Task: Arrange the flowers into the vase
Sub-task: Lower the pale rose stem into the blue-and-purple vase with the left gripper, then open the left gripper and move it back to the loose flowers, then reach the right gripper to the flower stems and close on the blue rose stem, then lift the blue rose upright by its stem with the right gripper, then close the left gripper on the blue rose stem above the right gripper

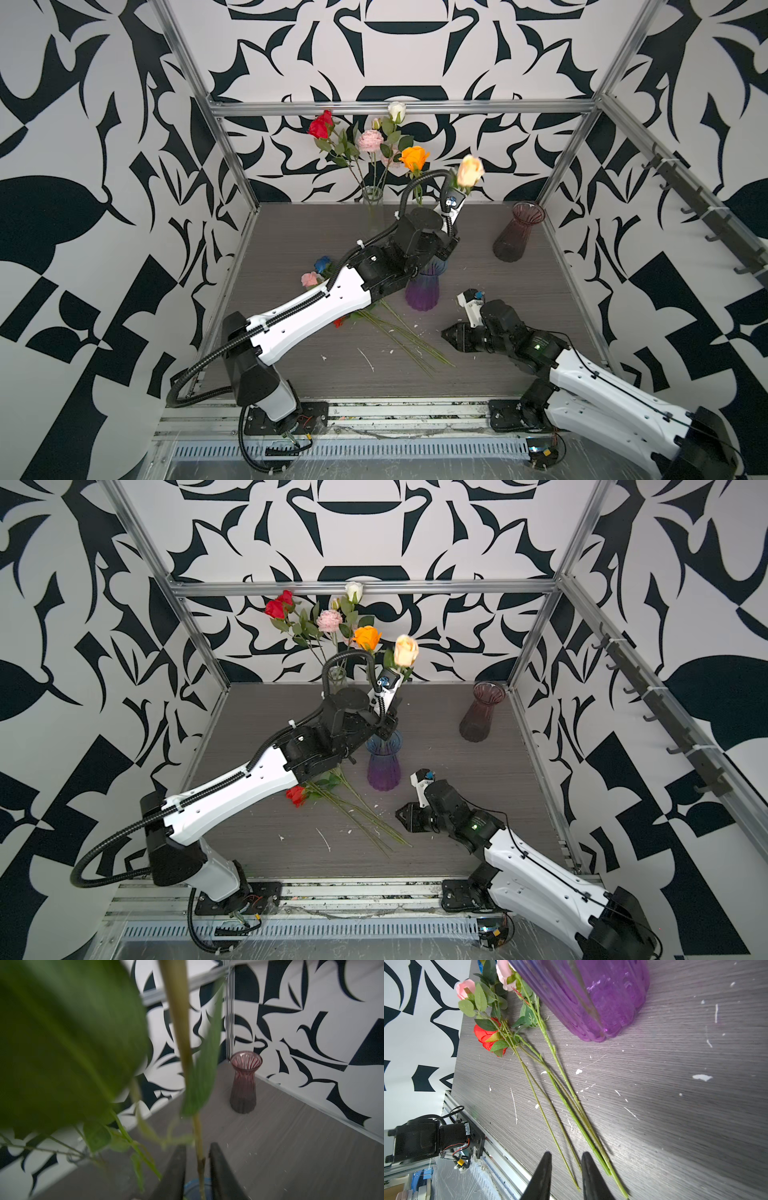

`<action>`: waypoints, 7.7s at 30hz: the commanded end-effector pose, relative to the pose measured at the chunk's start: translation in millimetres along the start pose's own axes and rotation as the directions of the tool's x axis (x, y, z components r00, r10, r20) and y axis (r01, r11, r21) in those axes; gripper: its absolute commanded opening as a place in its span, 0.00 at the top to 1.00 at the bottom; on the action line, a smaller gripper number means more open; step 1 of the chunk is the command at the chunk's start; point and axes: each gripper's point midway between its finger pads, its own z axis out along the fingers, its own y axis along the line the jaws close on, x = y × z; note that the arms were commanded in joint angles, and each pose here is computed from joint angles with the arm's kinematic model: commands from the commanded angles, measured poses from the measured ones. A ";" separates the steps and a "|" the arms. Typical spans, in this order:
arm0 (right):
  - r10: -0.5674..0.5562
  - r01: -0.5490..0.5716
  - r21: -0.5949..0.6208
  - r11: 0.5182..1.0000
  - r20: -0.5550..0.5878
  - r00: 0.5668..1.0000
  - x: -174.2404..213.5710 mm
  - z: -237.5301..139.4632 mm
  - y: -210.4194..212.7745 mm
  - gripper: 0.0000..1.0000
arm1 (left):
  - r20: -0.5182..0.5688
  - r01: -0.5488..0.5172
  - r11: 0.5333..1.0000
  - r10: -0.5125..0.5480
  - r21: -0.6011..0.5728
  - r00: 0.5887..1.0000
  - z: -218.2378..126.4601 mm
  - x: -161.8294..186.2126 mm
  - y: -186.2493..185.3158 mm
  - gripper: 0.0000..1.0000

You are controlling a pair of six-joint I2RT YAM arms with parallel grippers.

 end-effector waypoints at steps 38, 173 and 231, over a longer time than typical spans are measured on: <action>0.043 -0.040 0.040 0.998 -0.074 0.996 -2.8 24.8 -2.1 0.73 | -0.204 0.562 0.783 -0.616 -0.266 0.761 -139.6 274.9 87.6 0.50; -0.492 0.493 -0.247 0.834 0.070 0.868 -5.0 -67.3 198.0 1.00 | -0.274 0.829 0.300 -0.844 0.472 0.461 -218.7 93.3 57.2 0.44; -0.395 0.400 -0.176 0.899 0.063 0.916 -9.0 -56.7 183.8 1.00 | -0.280 0.781 0.479 -0.748 0.400 0.602 -130.9 105.3 73.7 0.47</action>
